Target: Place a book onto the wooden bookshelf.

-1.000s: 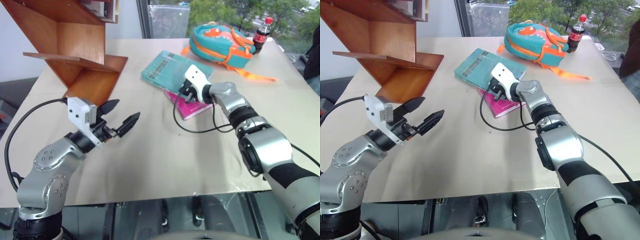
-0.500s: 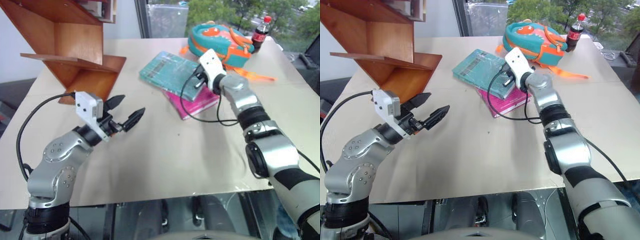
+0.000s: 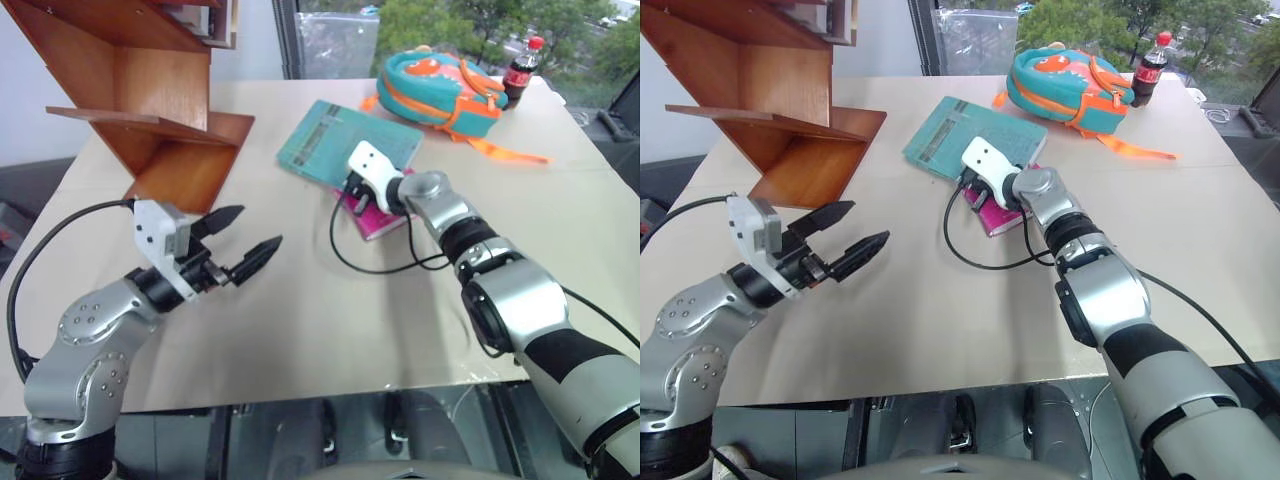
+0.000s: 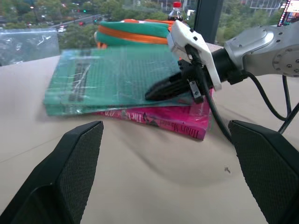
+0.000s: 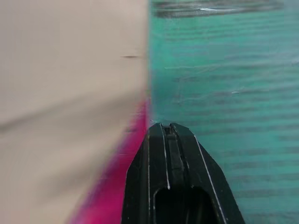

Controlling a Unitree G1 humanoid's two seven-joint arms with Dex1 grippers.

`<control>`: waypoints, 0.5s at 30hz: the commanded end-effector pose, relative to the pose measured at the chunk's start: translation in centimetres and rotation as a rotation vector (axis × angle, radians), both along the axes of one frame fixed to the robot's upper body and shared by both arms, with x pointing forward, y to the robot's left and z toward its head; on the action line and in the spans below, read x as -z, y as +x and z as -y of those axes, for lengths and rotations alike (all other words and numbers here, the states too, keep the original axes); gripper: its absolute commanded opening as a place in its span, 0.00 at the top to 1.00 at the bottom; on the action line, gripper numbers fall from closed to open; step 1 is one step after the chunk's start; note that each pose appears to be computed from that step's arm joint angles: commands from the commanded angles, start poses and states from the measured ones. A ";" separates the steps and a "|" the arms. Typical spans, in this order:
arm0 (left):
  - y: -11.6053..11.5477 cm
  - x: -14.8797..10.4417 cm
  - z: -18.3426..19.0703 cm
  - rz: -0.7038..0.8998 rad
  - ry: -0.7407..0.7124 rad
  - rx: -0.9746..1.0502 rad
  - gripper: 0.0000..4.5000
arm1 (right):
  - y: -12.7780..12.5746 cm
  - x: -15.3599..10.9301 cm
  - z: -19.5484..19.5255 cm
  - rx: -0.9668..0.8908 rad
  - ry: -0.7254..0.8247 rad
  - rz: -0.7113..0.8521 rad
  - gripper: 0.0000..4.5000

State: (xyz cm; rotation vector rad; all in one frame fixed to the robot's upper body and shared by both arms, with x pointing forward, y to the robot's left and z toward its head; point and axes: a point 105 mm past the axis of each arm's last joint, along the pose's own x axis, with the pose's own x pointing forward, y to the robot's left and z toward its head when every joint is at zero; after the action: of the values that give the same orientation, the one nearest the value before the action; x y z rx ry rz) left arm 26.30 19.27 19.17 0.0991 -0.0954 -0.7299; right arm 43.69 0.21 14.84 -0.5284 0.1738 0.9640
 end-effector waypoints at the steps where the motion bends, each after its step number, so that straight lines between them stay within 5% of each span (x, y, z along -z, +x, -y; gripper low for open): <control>1: -0.7 -1.6 -0.5 0.061 0.022 0.000 0.00 | -0.4 -0.8 -0.2 -0.033 0.116 -0.020 0.99; 8: -0.4 -1.5 -0.7 0.059 0.022 -0.011 0.00 | -0.3 -8.6 2.2 0.004 0.347 0.146 0.99; 15: 0.3 -1.4 -0.5 0.063 0.015 -0.023 0.00 | -0.6 -8.2 9.5 0.304 0.231 0.275 0.99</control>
State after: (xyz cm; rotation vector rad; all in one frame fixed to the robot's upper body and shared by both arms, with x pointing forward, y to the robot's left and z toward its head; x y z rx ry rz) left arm 26.49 19.75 19.90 0.1161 -0.1158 -0.7141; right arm 43.45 -8.58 21.86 -0.3752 -0.0689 0.6533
